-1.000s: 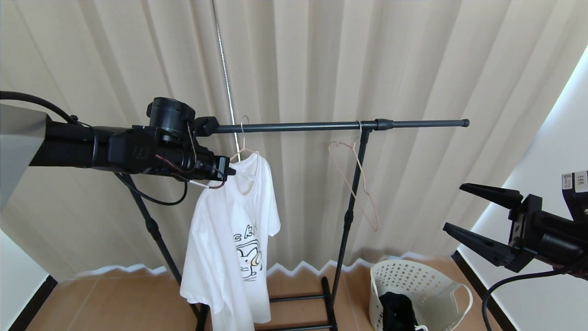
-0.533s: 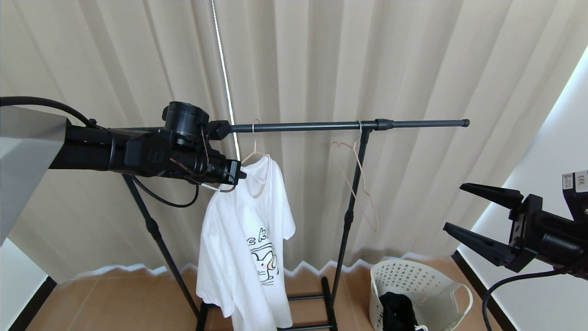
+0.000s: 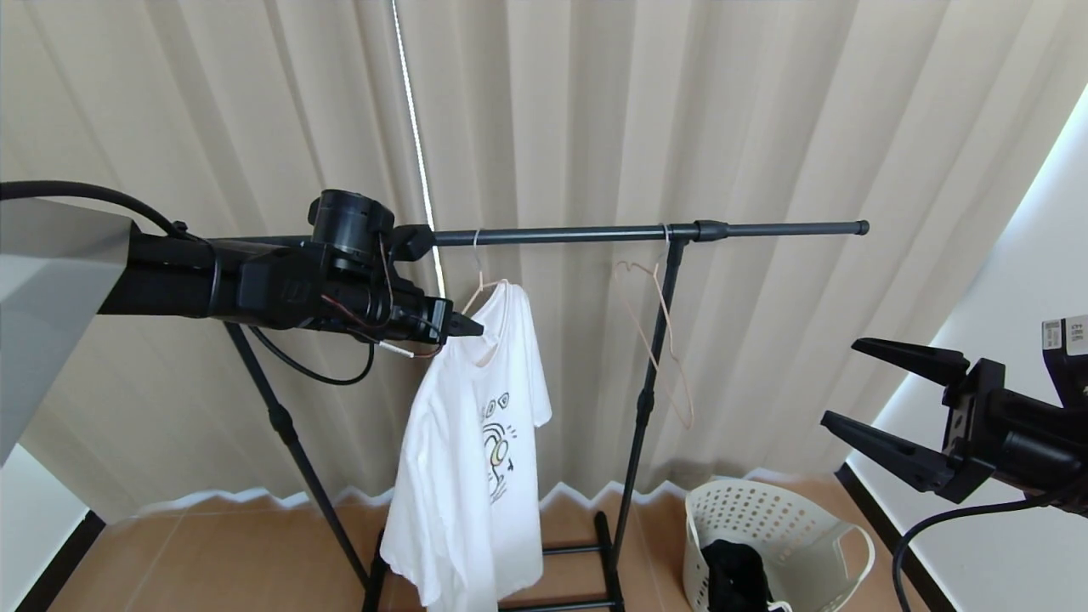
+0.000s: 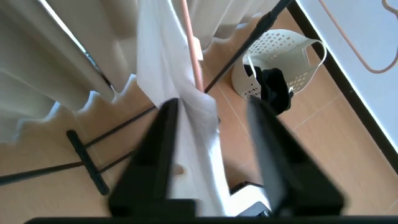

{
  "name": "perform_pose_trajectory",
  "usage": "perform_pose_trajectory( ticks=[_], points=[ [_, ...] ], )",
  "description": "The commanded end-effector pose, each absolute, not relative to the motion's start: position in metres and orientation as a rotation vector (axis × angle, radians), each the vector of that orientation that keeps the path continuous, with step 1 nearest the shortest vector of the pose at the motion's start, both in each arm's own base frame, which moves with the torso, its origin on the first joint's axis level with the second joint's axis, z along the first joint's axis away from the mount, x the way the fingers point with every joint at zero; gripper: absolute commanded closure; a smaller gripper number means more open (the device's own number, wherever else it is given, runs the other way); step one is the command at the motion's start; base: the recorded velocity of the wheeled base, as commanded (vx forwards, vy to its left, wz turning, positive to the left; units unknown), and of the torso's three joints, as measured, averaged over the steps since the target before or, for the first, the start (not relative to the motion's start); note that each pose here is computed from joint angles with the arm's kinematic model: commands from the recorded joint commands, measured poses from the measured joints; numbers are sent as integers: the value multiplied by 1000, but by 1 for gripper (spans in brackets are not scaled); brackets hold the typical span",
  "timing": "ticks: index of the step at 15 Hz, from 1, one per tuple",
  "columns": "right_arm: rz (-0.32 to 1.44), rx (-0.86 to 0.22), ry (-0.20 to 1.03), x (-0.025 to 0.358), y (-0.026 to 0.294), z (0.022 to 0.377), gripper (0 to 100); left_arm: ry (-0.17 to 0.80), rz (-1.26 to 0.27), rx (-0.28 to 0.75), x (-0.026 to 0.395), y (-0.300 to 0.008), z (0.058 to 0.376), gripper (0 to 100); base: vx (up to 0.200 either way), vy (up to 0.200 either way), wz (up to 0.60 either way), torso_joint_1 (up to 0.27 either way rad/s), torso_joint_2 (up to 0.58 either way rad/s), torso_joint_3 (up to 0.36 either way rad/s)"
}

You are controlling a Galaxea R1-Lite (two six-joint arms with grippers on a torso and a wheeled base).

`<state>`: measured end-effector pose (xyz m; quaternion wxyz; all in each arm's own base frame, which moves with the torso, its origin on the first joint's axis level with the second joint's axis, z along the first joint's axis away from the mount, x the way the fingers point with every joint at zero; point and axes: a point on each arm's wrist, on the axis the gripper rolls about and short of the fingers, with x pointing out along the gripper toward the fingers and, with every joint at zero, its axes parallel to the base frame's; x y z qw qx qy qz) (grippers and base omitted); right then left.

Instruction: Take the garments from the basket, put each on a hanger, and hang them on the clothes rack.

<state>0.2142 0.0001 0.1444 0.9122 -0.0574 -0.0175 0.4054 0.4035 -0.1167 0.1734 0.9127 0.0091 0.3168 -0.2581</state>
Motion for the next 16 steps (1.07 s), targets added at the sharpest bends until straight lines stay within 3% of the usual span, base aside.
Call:
perform_pose_trajectory(
  ticks=[1, 3, 5, 8, 9, 12, 16],
  points=[
    [835, -124, -47, 213, 0, 147, 0, 635, -527, 20, 395, -114, 185, 0, 0, 0, 0, 0, 0, 0],
    [821, -129, -80, 207, 1, 157, 0, 580, -529, 19, 370, -107, 215, 0, 0, 0, 0, 0, 0, 0],
    [781, -59, -121, 187, 1, 178, 0, 534, -524, 28, 330, -96, 240, 0, 0, 0, 0, 0, 0, 0],
    [731, 23, -132, 142, -3, 202, 0, 477, -506, 32, 273, -80, 263, 0, 0, 0, 0, 0, 0, 0],
    [673, 76, -97, 110, -5, 208, 0, 453, -507, 34, 240, -71, 268, 0, 0, 0, 0, 0, 0, 0],
    [602, 115, -35, 67, 0, 206, 0, 431, -459, 44, 187, -56, 263, 0, 0, 0, 0, 0, 0, 0],
    [594, 121, -27, 22, 12, 167, 0, 440, -361, 57, 120, -34, 227, 0, 0, 0, 0, 0, 0, 0]
  ],
)
